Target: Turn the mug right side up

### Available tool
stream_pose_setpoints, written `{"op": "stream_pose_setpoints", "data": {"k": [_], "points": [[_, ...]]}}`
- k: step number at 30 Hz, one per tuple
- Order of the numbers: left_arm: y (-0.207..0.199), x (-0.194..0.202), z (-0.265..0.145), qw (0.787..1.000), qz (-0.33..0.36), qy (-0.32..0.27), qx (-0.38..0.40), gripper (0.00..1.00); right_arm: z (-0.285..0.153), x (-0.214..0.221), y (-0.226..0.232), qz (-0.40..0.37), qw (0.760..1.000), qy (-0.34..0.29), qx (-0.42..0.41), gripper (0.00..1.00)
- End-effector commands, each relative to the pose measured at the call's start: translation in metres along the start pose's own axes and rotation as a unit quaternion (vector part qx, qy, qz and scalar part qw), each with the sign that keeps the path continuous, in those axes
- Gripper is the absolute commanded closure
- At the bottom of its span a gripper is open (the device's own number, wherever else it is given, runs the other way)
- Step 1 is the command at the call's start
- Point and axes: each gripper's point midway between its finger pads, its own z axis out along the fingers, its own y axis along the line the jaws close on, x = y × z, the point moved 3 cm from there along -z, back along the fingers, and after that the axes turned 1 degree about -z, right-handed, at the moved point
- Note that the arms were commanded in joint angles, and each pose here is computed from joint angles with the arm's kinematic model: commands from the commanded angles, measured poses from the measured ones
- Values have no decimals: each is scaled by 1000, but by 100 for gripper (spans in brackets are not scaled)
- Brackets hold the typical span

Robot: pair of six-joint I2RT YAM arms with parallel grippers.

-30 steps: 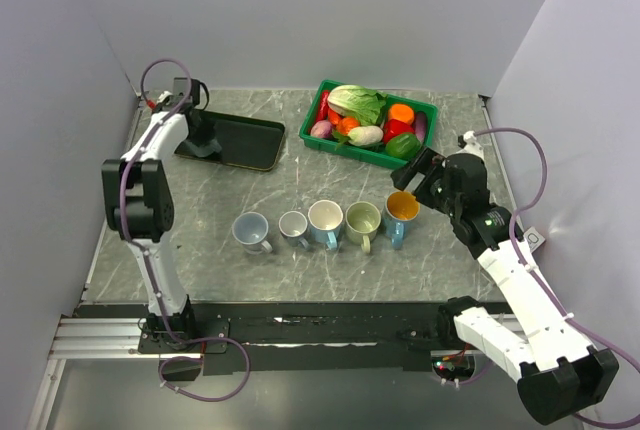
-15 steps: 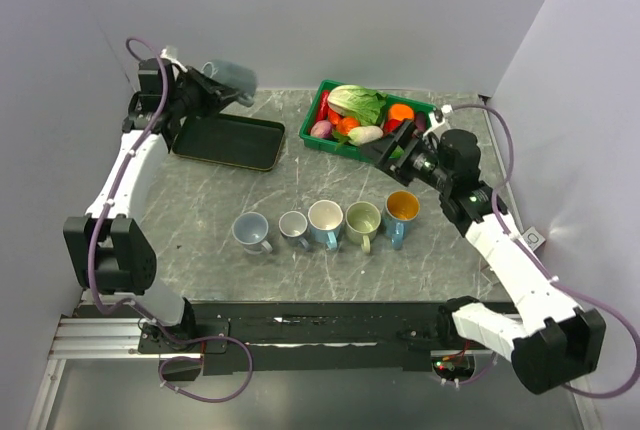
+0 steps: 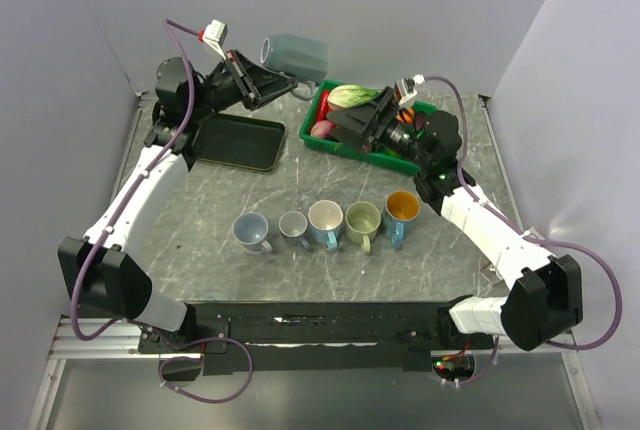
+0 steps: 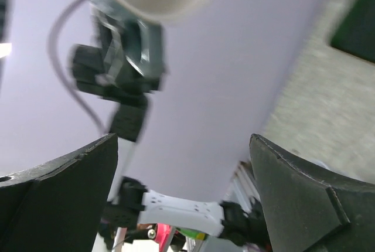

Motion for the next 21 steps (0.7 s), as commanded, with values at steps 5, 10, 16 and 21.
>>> {"op": "stream_pose_setpoints", "data": {"k": [5,10,16,21], "points": [[-91,18,-8,987,70,-8,142,99,8,-23,98,-90,983,-32,-158,4],[-95,26,-4,986,71,-4,152,99,13,-24,103,-97,983,-35,-154,9],[-96,32,1,985,74,-1,157,99,20,-24,102,-83,984,-34,-155,33],[-93,36,7,986,79,-1,146,99,24,-24,98,-73,986,-34,-147,50]]}}
